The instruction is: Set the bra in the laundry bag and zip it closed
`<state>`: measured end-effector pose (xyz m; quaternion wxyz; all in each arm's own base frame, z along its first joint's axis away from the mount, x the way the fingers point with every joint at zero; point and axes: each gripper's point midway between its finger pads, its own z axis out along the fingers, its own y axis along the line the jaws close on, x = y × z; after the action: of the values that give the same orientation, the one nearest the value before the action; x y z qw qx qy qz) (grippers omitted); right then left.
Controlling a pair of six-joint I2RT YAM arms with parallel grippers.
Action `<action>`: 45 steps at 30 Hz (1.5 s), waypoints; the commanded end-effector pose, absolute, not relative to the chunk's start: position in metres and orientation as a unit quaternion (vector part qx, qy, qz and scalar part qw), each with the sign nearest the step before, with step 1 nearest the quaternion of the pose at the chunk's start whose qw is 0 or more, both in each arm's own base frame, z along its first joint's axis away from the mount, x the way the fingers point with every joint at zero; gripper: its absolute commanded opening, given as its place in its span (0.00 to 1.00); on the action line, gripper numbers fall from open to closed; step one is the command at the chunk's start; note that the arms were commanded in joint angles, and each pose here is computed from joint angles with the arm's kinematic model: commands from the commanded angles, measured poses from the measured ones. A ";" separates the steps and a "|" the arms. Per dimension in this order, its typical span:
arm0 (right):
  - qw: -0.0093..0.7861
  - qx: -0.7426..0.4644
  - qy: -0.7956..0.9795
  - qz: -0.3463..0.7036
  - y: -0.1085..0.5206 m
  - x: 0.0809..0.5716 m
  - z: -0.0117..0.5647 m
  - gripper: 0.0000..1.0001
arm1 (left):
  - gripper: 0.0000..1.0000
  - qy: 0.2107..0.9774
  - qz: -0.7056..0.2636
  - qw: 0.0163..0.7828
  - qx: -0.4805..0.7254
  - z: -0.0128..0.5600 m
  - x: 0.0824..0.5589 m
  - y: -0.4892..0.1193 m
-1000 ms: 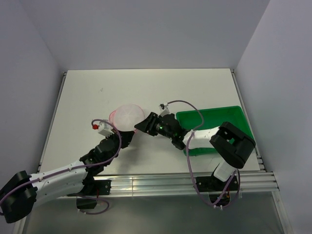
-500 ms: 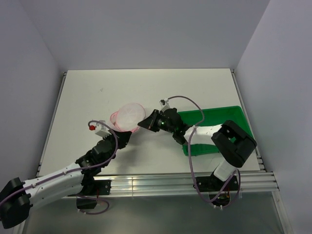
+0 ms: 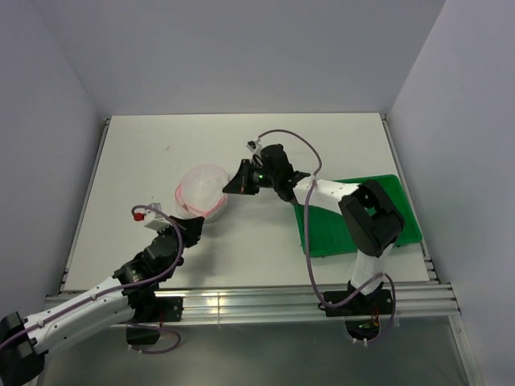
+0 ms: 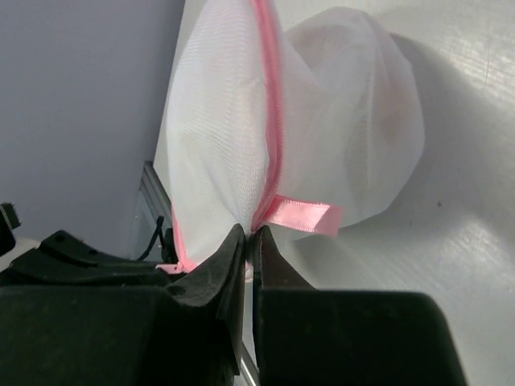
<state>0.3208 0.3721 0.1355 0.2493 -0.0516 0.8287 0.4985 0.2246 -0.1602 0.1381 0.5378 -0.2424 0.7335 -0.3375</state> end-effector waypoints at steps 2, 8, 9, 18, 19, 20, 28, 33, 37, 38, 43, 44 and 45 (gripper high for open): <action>0.286 -0.061 0.839 0.459 0.365 0.356 0.138 0.13 | 0.00 0.737 -0.342 0.546 -0.203 0.146 0.226 -0.173; 0.336 -0.012 0.827 0.451 0.346 0.328 0.150 0.80 | 0.00 0.721 -0.391 0.543 -0.182 0.168 0.235 -0.206; 0.346 -0.007 0.816 0.463 0.345 0.317 0.161 0.81 | 0.00 0.719 -0.395 0.543 -0.180 0.171 0.236 -0.209; 0.300 0.021 0.782 0.546 0.369 0.258 0.155 0.79 | 0.00 0.717 -0.423 0.528 -0.169 0.171 0.239 -0.231; 0.303 0.019 0.774 0.555 0.373 0.258 0.160 0.78 | 0.00 0.717 -0.424 0.527 -0.169 0.170 0.238 -0.231; 0.301 0.018 0.773 0.558 0.375 0.259 0.158 0.77 | 0.00 0.719 -0.422 0.526 -0.169 0.168 0.237 -0.229; 0.312 0.041 0.762 0.565 0.384 0.276 0.164 0.64 | 0.00 0.720 -0.421 0.523 -0.175 0.163 0.231 -0.221; 0.318 0.060 0.764 0.558 0.387 0.286 0.158 0.50 | 0.00 0.720 -0.425 0.522 -0.171 0.163 0.229 -0.221; 0.323 0.065 0.768 0.549 0.387 0.292 0.154 0.20 | 0.00 0.724 -0.413 0.525 -0.168 0.159 0.229 -0.218; 0.323 0.065 0.769 0.548 0.388 0.292 0.152 0.16 | 0.00 0.724 -0.413 0.526 -0.169 0.160 0.229 -0.217; 0.330 0.063 0.774 0.536 0.385 0.295 0.149 0.00 | 0.00 0.727 -0.399 0.534 -0.165 0.161 0.228 -0.211; 0.331 0.062 0.775 0.534 0.384 0.296 0.149 0.00 | 0.00 0.735 -0.387 0.533 -0.163 0.156 0.228 -0.208; 0.332 0.059 0.776 0.532 0.383 0.297 0.149 0.00 | 0.00 0.732 -0.382 0.539 -0.168 0.159 0.228 -0.203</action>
<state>0.2759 0.3837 0.1337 0.2902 0.0552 0.7891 0.5385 0.2289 -0.2086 0.1503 0.5247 -0.1729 0.7366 -0.3901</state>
